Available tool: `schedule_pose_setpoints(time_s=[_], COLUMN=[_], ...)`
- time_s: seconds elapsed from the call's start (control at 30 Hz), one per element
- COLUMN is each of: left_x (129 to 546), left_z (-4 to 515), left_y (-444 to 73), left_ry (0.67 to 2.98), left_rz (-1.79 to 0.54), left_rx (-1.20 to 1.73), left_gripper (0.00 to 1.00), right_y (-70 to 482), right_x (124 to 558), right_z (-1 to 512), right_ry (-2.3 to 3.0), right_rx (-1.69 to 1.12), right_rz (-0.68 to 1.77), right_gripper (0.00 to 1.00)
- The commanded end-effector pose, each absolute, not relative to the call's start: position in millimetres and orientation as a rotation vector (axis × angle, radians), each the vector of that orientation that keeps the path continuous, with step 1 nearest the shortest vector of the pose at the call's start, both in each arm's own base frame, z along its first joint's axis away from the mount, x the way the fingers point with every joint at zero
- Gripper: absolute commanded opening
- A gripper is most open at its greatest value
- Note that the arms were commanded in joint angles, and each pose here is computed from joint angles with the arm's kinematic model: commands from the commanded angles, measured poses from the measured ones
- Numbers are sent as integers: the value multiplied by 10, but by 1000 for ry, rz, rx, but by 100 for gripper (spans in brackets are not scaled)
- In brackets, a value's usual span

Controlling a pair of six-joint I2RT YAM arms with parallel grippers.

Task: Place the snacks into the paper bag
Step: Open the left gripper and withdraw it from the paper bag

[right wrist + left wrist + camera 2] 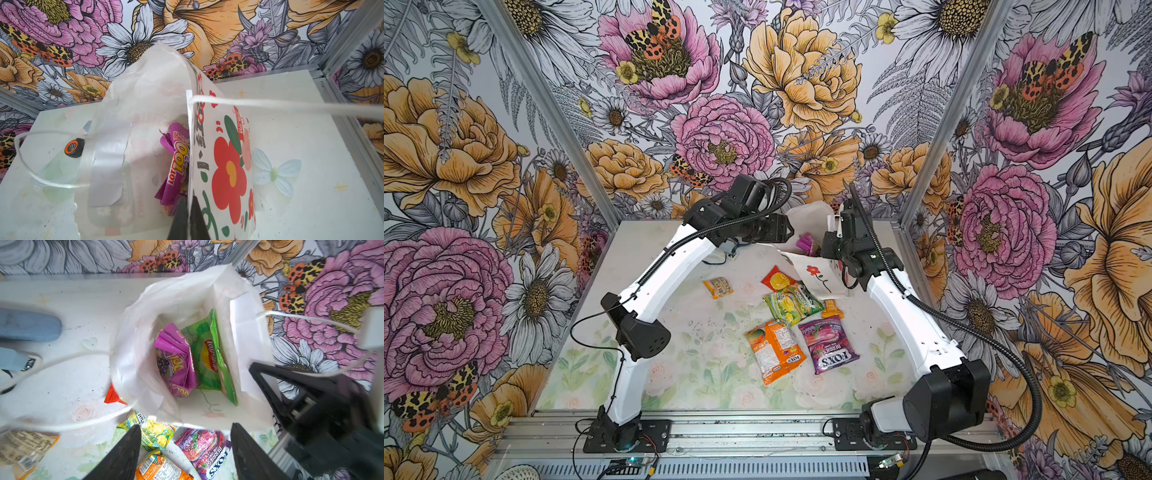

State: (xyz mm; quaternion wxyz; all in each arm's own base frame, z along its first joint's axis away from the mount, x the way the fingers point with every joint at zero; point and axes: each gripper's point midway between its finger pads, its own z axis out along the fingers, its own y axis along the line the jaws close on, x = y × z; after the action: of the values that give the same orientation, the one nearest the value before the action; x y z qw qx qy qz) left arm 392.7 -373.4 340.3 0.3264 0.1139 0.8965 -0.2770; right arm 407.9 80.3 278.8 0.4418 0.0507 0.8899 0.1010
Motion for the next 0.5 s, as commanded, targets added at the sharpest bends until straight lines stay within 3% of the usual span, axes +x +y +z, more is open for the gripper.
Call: schedule_pose_setpoints(time_s=[0.0, 0.27, 0.47], left_x=[3875, 3711, 3649], left_z=[3584, 3864, 3662], left_y=[-3575, -3045, -2371], left_ry=[2284, 2151, 2084], left_rz=[-653, -614, -592], left_rx=[316, 223, 32], left_gripper=[73, 79, 82], right_y=[721, 624, 531], right_x=[4046, 4060, 4045], right_z=[2899, 2856, 2824], right_ry=[2180, 2202, 2209], right_rx=[126, 150, 175], right_rz=[245, 224, 204], right_gripper=[0, 0, 0])
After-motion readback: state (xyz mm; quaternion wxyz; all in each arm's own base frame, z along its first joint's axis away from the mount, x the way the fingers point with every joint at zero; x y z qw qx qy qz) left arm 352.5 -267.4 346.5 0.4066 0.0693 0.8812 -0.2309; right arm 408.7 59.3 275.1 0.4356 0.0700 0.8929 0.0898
